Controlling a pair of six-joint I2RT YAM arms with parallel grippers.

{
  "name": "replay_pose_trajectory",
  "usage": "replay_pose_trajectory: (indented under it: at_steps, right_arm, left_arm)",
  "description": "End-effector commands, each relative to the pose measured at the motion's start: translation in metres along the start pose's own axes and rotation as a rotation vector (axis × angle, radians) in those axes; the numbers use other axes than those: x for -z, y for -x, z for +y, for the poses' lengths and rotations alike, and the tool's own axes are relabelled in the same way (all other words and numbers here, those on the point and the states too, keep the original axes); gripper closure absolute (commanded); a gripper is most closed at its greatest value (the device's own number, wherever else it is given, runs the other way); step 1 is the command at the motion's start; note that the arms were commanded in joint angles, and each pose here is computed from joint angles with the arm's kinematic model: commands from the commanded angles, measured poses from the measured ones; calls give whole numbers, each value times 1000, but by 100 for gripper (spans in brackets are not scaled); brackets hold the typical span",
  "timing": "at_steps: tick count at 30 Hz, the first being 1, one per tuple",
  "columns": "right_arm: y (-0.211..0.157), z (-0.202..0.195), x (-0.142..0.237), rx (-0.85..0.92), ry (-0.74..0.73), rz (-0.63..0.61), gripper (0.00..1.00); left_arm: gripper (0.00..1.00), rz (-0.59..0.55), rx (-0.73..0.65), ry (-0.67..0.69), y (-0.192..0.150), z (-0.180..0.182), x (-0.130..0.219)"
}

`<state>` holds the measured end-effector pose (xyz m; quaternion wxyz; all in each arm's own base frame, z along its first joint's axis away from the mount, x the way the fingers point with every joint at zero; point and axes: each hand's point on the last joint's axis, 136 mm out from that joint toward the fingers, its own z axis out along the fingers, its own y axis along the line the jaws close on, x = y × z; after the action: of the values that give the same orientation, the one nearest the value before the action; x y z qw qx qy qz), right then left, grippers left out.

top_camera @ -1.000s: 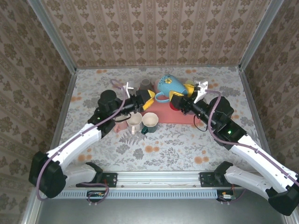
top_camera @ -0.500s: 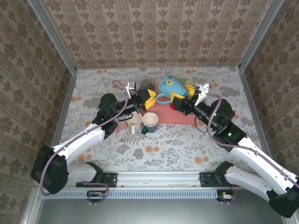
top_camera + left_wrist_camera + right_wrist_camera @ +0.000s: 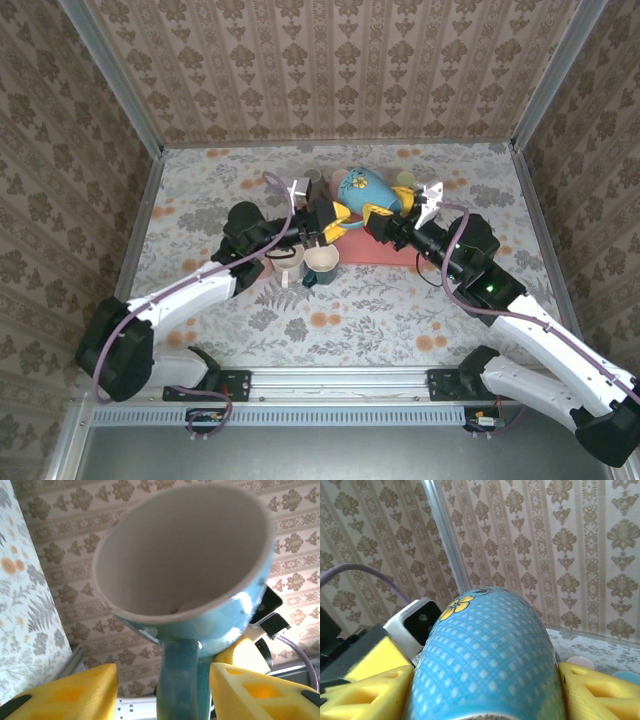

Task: Turn the mug right side up

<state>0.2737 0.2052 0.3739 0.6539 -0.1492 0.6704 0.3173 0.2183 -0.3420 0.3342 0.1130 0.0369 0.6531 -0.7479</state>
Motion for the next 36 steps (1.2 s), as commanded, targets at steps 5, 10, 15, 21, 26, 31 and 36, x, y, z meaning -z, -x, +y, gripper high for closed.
replay_pose_trajectory:
  at_steps: [5, 10, 15, 21, 26, 31, 36]
  right_arm:
    - [24, 37, 14, 53, 197, -82, 56]
    - [18, 45, 19, 65, 247, -52, 58]
    - [20, 44, 23, 51, 244, -66, 58]
    - [18, 37, 21, 36, 212, -66, 59]
    - [20, 30, 21, 19, 174, -89, 59]
    - [16, 28, 20, 7, 169, -86, 59]
    - [16, 23, 18, 5, 140, -87, 60]
  left_arm:
    - [61, 69, -67, -133, -7, -29, -4]
    - [61, 80, -95, -144, -8, -34, -1]
    - [64, 78, -100, -153, -7, -33, 1]
    - [58, 75, -87, -148, -7, -27, 2]
    - [57, 58, -77, -149, -5, -25, 5]
    - [62, 37, -79, -152, 0, -25, 9]
    - [65, 33, -80, -157, 0, -26, 10]
